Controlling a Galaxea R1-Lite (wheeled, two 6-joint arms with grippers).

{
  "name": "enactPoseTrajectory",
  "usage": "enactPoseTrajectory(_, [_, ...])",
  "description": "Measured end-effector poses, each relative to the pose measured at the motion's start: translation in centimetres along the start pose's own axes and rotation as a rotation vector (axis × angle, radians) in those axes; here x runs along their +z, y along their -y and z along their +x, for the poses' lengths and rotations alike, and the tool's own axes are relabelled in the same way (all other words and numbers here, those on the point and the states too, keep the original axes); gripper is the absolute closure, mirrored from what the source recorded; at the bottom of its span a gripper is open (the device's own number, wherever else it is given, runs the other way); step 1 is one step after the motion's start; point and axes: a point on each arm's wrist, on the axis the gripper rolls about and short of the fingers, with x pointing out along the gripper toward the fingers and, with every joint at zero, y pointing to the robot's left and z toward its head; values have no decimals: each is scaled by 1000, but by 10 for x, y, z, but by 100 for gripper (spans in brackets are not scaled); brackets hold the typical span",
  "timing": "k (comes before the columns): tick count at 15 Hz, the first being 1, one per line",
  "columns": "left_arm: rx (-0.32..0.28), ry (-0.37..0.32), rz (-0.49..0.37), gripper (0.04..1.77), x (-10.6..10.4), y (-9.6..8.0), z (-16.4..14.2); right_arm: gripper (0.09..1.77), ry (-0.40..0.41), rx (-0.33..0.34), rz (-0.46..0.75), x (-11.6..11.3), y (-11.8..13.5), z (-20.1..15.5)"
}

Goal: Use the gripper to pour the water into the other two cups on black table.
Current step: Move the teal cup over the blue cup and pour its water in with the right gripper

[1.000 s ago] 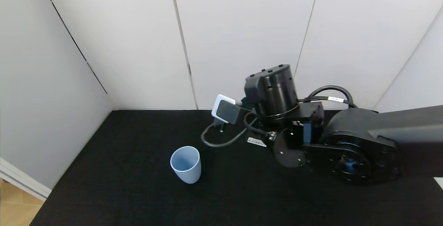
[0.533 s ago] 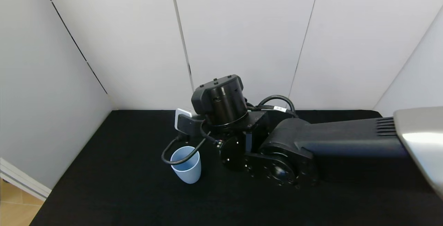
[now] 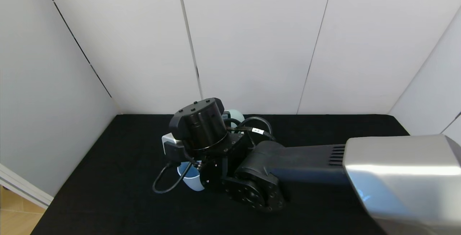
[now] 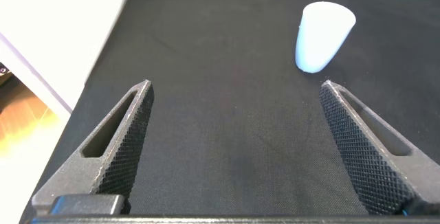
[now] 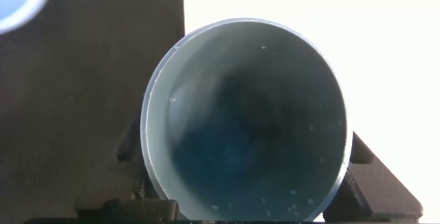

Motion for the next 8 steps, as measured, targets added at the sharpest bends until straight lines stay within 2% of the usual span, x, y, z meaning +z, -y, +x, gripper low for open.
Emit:
enactPoseTrajectory(3, [0,0,0,9,0,0,0,63,0,5,-66,5,-9,4])
enactPoseTrajectory(8, [0,1,0,9,0,0,0,63,-24,-24,-163,19,-14,7])
